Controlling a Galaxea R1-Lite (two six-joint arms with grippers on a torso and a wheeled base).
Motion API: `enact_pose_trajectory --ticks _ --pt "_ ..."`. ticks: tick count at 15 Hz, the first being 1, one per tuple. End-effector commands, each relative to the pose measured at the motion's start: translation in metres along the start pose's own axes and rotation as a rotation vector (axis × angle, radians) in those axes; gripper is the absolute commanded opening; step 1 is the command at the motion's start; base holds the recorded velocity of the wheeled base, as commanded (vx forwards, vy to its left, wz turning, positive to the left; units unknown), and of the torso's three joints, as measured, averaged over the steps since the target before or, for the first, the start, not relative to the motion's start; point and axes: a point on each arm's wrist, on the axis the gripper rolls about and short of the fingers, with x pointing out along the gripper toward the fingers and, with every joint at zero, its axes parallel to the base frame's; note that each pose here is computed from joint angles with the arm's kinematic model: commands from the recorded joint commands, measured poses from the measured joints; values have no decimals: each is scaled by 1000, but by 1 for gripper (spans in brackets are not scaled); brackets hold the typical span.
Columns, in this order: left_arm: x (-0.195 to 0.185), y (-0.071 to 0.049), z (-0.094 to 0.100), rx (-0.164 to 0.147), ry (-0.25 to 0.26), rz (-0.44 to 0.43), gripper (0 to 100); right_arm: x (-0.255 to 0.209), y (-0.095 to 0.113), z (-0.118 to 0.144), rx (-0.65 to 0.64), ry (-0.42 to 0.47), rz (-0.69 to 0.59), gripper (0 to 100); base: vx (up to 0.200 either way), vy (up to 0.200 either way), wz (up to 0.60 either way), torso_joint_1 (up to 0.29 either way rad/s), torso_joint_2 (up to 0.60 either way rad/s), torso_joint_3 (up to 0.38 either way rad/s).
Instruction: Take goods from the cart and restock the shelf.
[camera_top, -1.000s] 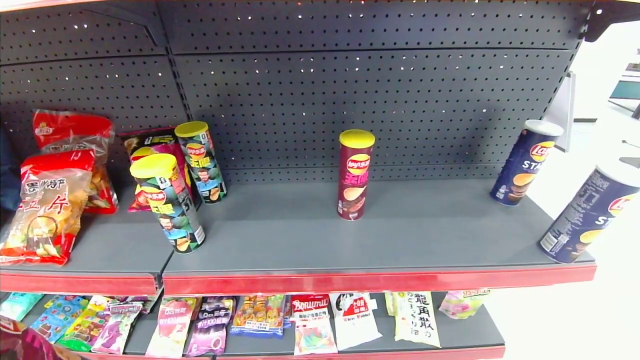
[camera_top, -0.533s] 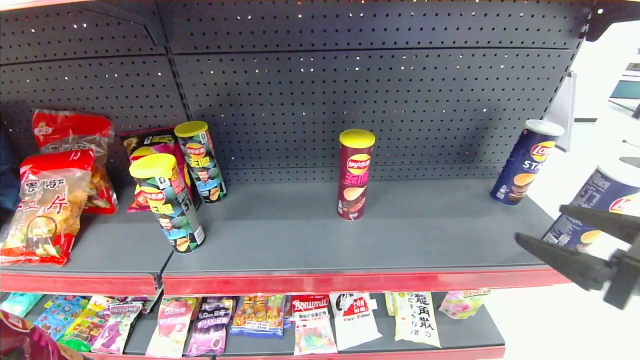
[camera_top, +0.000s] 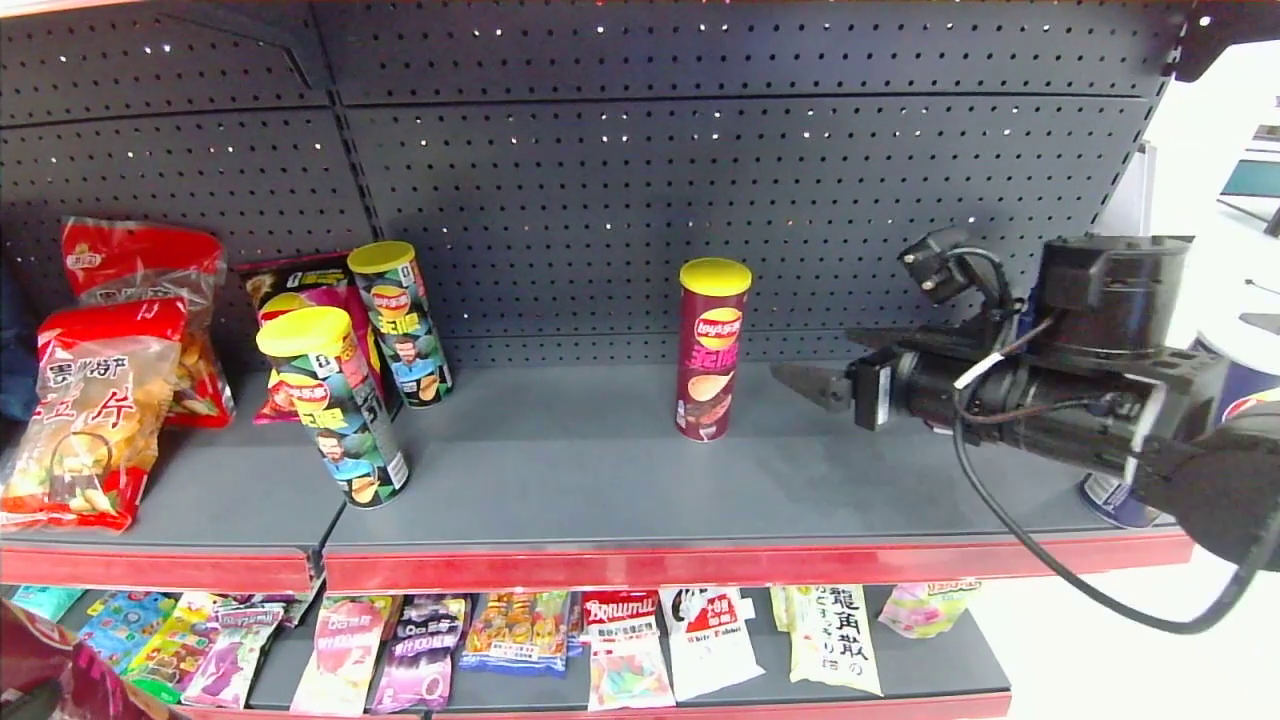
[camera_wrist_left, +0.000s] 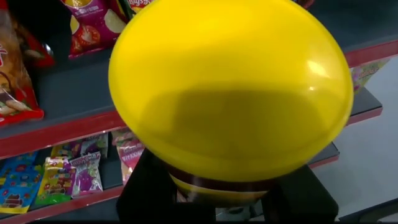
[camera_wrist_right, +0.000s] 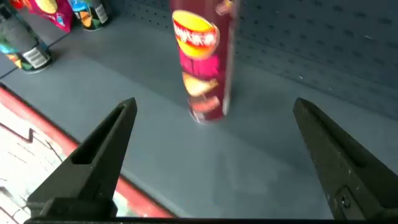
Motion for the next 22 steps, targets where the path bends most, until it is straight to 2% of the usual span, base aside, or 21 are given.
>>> enact_pose_trajectory --ticks 1,4,10,13,22 --pt "4 2 2 -4 18 10 0 38 10 -11 -2 43 43 100 0 0 0 0 0 0" --pt "5 2 3 -4 20 11 0 55 19 -13 -6 44 70 100 0 0 0 0 0 0" --pt "5 2 2 -4 21 22 0 78 11 -13 -2 35 50 100 0 0 0 0 0 0" --pt "5 2 2 -5 23 23 0 89 7 -4 -4 -3 29 100 0 0 0 0 0 0" --pt "5 2 2 -7 26 31 0 109 7 3 8 -41 30 100 0 0 0 0 0 0"
